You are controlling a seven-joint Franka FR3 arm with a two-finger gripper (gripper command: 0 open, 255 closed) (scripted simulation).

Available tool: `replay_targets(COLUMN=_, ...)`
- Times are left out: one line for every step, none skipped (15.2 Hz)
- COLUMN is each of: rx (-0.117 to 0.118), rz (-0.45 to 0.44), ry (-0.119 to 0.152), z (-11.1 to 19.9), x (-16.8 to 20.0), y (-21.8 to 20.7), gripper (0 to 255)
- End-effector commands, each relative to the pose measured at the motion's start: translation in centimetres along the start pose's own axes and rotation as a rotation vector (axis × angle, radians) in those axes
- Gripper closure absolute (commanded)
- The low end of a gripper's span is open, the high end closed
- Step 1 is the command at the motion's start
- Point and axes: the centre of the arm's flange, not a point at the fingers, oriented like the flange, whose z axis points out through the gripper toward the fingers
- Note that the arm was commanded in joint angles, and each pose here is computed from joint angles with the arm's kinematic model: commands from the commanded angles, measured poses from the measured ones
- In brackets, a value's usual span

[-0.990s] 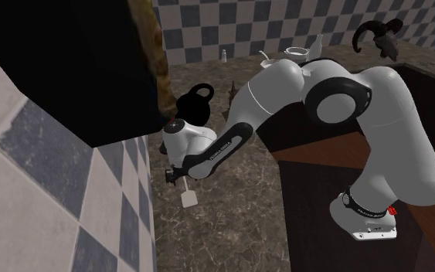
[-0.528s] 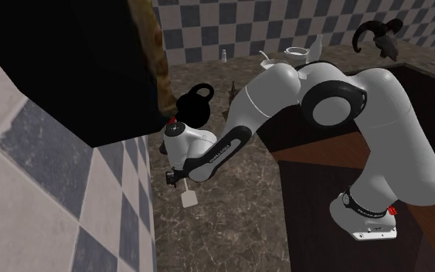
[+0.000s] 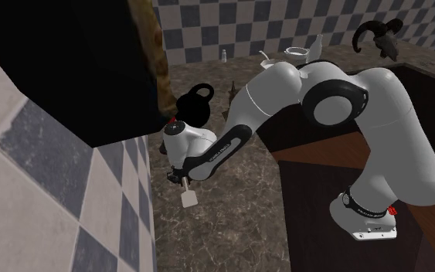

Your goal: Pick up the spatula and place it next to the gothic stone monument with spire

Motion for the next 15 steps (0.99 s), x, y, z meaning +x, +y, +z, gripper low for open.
replay_targets(rx=-0.005, rz=-0.001, ry=-0.005, z=0.6, x=-0.2, y=0.1, gripper=255)
replay_targets(rx=-0.005, rz=-0.001, ry=-0.005, z=0.7, x=-0.2, y=0.1, gripper=255)
replay_targets(rx=-0.005, rz=-0.001, ry=-0.005, z=0.7, x=-0.1, y=0.1, gripper=255)
replay_targets(rx=-0.005, rz=-0.001, ry=-0.005, z=0.6, x=-0.2, y=0.1, gripper=255)
replay_targets(rx=-0.005, rz=-0.001, ry=-0.005, z=0.0, x=-0.2, y=0.1, gripper=255)
replay_targets(rx=-0.005, rz=-0.002, ry=-0.005, z=-0.5, x=-0.1, y=0.1, gripper=255)
replay_targets(rx=-0.005, rz=-0.002, ry=-0.005, z=-1.0, x=-0.1, y=0.1, gripper=255)
replay_targets(rx=-0.005, rz=-0.001, ry=-0.005, z=-1.6, x=-0.1, y=0.1, gripper=255)
replay_targets(rx=-0.005, rz=-0.001, ry=-0.005, z=-2.1, x=0.0, y=0.1, gripper=255)
replay_targets(rx=-0.005, rz=-0.001, ry=-0.005, z=-2.6, x=0.0, y=0.1, gripper=255)
replay_targets(rx=-0.005, rz=-0.001, ry=-0.005, z=-3.1, x=0.0, y=0.1, gripper=255)
replay_targets(rx=-0.005, rz=-0.001, ry=-0.005, z=-3.7, x=0.1, y=0.1, gripper=255)
replay_targets(rx=-0.005, rz=-0.001, ry=-0.005, z=-4.2, x=0.1, y=0.1, gripper=255)
replay_targets(rx=-0.005, rz=-0.001, ry=-0.005, z=-4.7, x=0.1, y=0.1, gripper=255)
replay_targets(rx=-0.005, rz=-0.001, ry=-0.005, z=-5.2, x=0.2, y=0.1, gripper=255)
